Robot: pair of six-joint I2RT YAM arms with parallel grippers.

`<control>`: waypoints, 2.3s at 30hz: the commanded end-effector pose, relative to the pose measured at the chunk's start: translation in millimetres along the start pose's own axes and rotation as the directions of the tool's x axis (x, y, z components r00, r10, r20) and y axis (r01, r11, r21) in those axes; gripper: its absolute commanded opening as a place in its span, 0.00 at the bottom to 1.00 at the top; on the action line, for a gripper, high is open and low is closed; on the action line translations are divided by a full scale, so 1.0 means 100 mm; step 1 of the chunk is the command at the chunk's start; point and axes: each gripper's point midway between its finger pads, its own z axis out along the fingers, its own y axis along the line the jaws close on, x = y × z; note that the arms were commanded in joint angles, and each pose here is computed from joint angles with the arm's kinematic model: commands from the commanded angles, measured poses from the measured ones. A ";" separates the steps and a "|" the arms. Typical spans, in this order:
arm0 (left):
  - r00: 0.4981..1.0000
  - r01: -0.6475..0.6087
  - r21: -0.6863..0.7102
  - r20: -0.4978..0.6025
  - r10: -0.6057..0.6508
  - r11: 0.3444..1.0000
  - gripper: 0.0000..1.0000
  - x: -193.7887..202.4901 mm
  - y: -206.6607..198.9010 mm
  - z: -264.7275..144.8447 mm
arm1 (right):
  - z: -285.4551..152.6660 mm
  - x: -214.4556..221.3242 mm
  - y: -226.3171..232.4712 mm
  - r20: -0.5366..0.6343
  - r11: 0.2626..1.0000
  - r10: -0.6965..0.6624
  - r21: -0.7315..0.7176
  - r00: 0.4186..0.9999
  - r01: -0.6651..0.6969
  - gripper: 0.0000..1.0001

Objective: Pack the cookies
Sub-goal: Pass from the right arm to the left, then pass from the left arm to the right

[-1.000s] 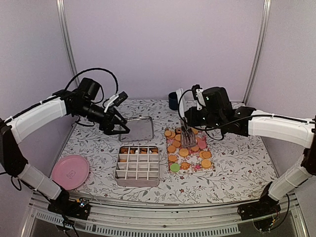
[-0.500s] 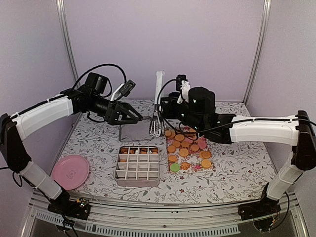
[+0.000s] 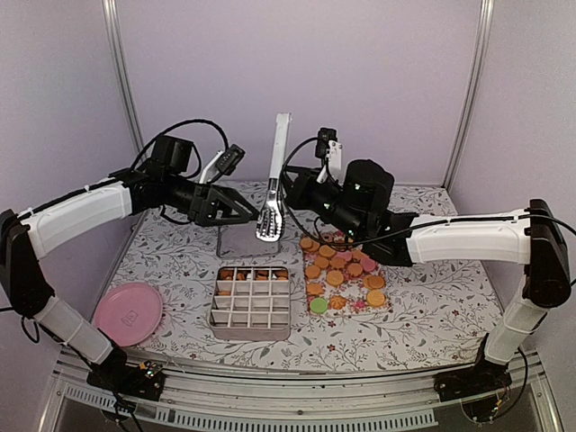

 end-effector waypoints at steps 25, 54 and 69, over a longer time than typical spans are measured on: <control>0.999 -0.047 -0.024 0.007 0.048 0.999 0.00 0.13 0.08 -0.11 | 0.05 -0.18 0.57 0.007 0.944 -0.121 -0.307 0.993 0.118 0.42; 0.909 -0.265 -0.123 -0.362 0.206 0.956 0.00 0.76 0.24 0.11 | -0.33 0.25 0.42 -0.422 0.761 -0.401 -0.648 0.813 0.039 0.94; 0.898 -0.257 -0.083 -0.388 0.206 0.963 0.00 0.83 0.13 0.11 | -0.51 0.25 0.57 -0.432 0.702 -0.430 -0.712 0.793 -0.008 0.51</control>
